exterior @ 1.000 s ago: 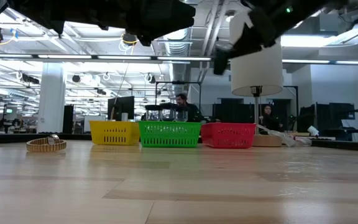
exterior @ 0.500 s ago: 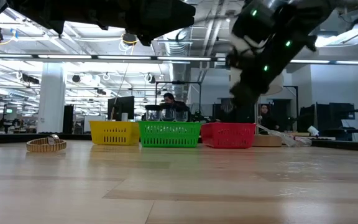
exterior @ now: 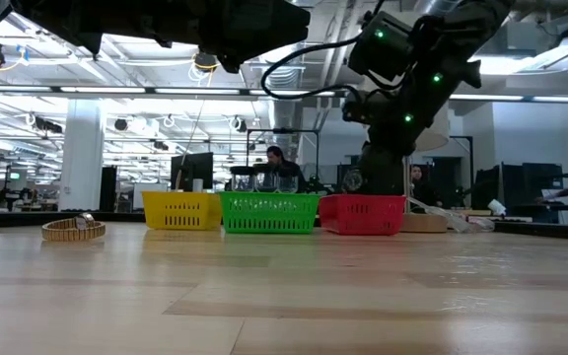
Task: Pick & Place Office items
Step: Put the black wrist watch into the red basket, then put the red digital watch into the yellow basket
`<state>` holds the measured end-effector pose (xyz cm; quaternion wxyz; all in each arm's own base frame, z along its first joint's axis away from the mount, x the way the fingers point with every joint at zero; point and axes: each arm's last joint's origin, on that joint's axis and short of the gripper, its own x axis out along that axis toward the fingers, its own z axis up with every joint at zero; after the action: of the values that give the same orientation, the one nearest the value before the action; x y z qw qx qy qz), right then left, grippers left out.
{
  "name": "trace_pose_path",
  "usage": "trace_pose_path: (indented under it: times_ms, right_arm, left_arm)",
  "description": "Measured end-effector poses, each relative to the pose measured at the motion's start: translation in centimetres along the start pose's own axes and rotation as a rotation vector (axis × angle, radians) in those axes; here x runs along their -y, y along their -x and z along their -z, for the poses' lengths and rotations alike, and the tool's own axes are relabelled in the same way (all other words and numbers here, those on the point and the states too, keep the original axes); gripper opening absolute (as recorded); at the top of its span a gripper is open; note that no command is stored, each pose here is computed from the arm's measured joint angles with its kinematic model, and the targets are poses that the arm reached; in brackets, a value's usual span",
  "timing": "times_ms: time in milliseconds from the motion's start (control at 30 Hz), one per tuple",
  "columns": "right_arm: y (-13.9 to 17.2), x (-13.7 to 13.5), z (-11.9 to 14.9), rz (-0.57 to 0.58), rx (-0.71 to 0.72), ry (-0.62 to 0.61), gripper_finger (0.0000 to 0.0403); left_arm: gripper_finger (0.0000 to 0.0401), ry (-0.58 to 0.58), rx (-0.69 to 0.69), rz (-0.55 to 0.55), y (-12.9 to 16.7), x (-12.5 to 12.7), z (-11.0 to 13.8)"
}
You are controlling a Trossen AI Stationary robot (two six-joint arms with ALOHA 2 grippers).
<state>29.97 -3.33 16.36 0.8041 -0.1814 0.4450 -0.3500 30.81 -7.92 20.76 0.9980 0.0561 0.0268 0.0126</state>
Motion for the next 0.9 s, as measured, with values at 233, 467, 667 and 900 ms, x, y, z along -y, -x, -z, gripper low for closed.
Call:
trace_pose_path:
  times_ms: [233,467,667,900]
  right_arm:
    - [0.4,0.3,0.0,0.002,-0.005,-0.014,0.0081]
    - [1.7,0.4,-0.3,-0.013,-0.042,0.055,0.0125]
    - [5.0,1.2,-1.6,-0.04,-0.053,0.003,0.0141]
    - [10.3,2.0,0.1,-0.156,-0.1,-0.076,0.0142]
  left_arm:
    - [0.0121,0.001,0.0,0.0,0.0,0.0,0.0]
    - [0.0121,0.001,0.0,0.0,0.0,0.0,0.0]
    - [0.0121,0.001,0.0,0.0,0.0,0.0,0.0]
    - [0.0121,0.003,-0.005,0.001,0.1,0.0,0.2]
